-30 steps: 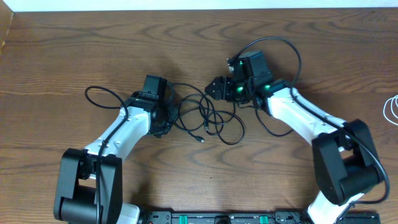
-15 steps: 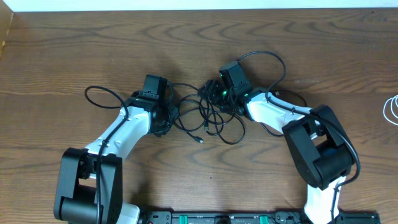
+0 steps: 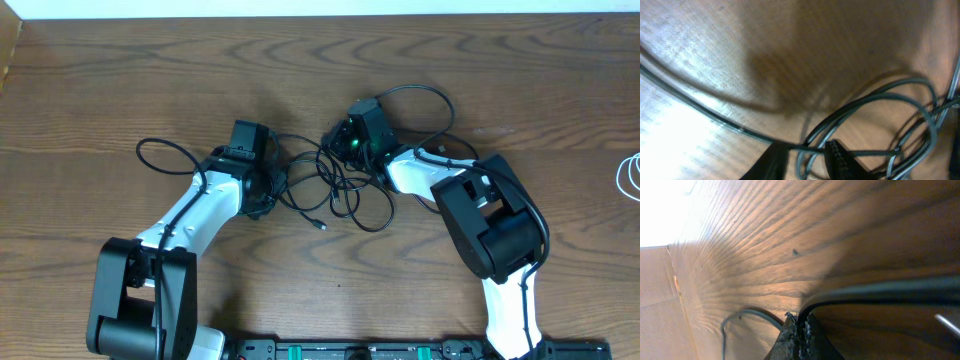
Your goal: Untangle cables
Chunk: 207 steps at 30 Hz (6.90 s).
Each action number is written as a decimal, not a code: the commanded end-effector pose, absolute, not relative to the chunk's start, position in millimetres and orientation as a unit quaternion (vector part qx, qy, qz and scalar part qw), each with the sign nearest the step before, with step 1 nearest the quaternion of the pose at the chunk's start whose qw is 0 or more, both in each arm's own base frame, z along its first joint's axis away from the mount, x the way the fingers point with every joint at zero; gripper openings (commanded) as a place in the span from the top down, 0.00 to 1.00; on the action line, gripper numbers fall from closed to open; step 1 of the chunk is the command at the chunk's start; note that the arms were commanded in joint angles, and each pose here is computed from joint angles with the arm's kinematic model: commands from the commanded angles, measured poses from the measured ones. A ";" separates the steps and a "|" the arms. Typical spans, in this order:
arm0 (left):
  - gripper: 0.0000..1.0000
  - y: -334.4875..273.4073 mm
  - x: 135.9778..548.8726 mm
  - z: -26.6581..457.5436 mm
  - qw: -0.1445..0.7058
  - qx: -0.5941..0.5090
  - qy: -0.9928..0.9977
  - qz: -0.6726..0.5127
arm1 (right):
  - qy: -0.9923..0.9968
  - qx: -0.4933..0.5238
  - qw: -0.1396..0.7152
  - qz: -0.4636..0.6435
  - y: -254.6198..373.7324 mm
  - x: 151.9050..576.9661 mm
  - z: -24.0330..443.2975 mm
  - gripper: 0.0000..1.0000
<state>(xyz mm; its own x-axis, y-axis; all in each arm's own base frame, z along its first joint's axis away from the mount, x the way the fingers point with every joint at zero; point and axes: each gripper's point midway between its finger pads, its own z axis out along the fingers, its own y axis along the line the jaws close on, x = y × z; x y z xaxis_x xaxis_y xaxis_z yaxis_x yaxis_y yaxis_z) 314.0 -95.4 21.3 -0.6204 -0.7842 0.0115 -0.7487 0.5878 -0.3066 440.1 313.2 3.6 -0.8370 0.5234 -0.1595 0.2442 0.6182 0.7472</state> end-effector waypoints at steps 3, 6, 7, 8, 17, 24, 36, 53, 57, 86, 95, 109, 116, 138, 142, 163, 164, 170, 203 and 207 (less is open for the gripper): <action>0.92 -89.6 312.1 15.9 0.066 -0.433 0.890 -0.123 | 0.875 0.089 0.197 0.433 312.2 436.0 38.5 0.99; 0.92 -89.6 312.1 15.9 0.066 -0.433 0.890 -0.123 | 0.846 0.035 0.225 0.481 311.8 436.6 101.4 0.99; 0.92 -89.6 312.1 15.9 0.066 -0.433 0.890 -0.123 | 0.837 0.012 0.236 0.493 312.6 433.9 120.8 0.99; 0.92 -89.5 312.2 15.9 0.066 -0.433 0.890 -0.123 | 0.826 -0.016 0.251 0.505 313.3 429.2 144.2 0.99; 0.92 -89.6 312.1 15.9 0.066 -0.433 0.890 -0.123 | 0.762 -0.135 0.380 0.506 292.9 382.9 290.4 0.99; 0.79 -89.4 312.2 15.9 0.067 -0.433 0.890 -0.123 | 0.754 -0.188 0.411 0.476 277.2 347.8 322.8 0.99; 0.27 -62.9 301.4 11.3 0.082 -0.443 0.891 -0.049 | 0.887 -0.148 0.289 0.328 248.1 329.3 216.1 0.63; 0.18 -77.3 367.7 139.0 0.179 -0.490 0.792 -0.315 | 0.965 -0.047 0.206 0.155 183.1 310.2 155.4 0.36; 0.19 -97.3 380.9 138.3 0.167 -0.518 0.765 -0.346 | 0.965 -0.046 0.205 0.154 183.0 309.8 155.2 0.35; 0.92 -110.1 401.1 102.9 0.147 -0.529 0.762 -0.345 | 0.972 -0.047 0.182 0.144 178.3 299.5 149.3 0.27; 0.93 -138.4 405.8 247.9 0.305 -0.293 0.759 -0.495 | 0.976 -0.046 0.166 0.136 174.5 292.4 145.4 0.23; 0.92 -136.0 329.6 343.3 0.502 -0.016 0.758 -0.416 | 0.973 -0.046 0.176 0.141 178.2 299.1 145.2 0.22; 0.92 -188.4 315.6 325.2 0.426 0.067 0.763 -0.482 | 0.981 -0.041 0.149 0.117 166.9 287.3 138.1 0.19; 0.57 -382.1 320.5 168.0 0.321 0.190 0.774 -0.511 | 0.869 0.325 0.369 -0.050 -39.0 201.8 265.4 0.01; 0.12 -374.8 317.1 149.4 0.286 0.181 0.798 -0.498 | 0.869 0.323 0.374 -0.033 -35.4 198.2 268.1 0.01; 0.04 -242.0 361.1 181.5 0.279 0.046 0.845 -0.455 | 0.934 -0.236 0.186 0.194 137.4 261.7 185.2 0.01; 0.04 -234.5 362.7 177.4 0.273 0.035 0.850 -0.449 | 0.928 -0.266 0.174 0.194 143.6 262.9 176.1 0.01; 0.04 -193.1 367.1 166.9 0.254 -0.025 0.869 -0.425 | 0.906 -0.358 0.128 0.185 168.1 282.3 121.1 0.01; 0.04 -133.6 350.5 167.5 0.250 -0.092 0.895 -0.359 | 0.935 -0.319 0.135 0.075 214.6 319.0 47.4 0.99; 0.04 -133.1 346.1 163.4 0.238 -0.096 0.898 -0.356 | 0.943 -0.304 0.133 -0.040 173.1 328.2 44.7 0.99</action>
